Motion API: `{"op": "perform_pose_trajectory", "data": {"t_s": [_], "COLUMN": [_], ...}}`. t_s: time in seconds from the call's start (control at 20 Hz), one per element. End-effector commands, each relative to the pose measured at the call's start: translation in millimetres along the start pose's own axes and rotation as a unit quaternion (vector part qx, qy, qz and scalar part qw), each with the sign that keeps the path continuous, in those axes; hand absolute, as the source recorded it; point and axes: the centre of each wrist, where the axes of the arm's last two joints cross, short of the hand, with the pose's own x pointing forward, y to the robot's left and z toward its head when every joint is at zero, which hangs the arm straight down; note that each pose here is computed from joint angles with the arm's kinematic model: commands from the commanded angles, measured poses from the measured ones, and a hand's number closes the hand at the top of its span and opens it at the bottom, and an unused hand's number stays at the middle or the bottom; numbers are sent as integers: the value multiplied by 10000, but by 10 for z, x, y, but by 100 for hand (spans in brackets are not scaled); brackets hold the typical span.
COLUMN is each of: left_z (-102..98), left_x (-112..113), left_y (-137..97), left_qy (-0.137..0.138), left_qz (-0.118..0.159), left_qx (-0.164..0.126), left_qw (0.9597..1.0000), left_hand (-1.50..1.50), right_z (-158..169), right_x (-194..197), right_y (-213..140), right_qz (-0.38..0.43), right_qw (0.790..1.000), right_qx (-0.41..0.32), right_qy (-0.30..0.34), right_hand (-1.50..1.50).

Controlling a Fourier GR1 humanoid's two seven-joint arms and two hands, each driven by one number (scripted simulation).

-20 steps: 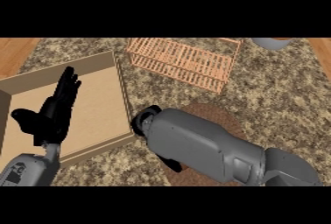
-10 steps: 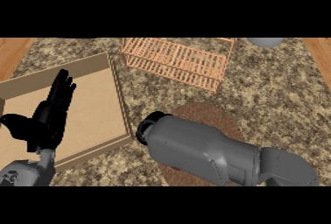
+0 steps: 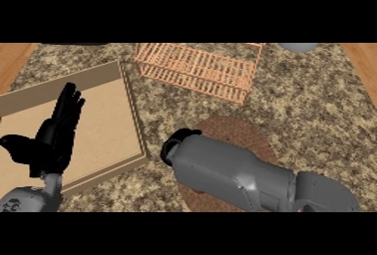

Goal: Pick the cupcake from the placemat and place it in the tiered shelf

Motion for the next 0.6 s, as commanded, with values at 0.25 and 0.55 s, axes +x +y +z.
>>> {"op": "perform_pose_trajectory", "data": {"t_s": [0.25, 0.55], "left_z": [127, -37], "left_x": [0, 118], "left_y": [-13, 51], "left_qy": [56, -43], "left_qz": [37, 45], "left_qx": [67, 134], "left_qw": [10000, 9999], "left_hand": [0, 0], "right_z": [-321, -309], "right_x": [-24, -88], "right_y": [296, 189], "right_qz": [155, 56], "right_qw": [9993, 9999], "right_qx": [251, 81], "right_qy": [241, 93], "right_hand": [-150, -150]}}
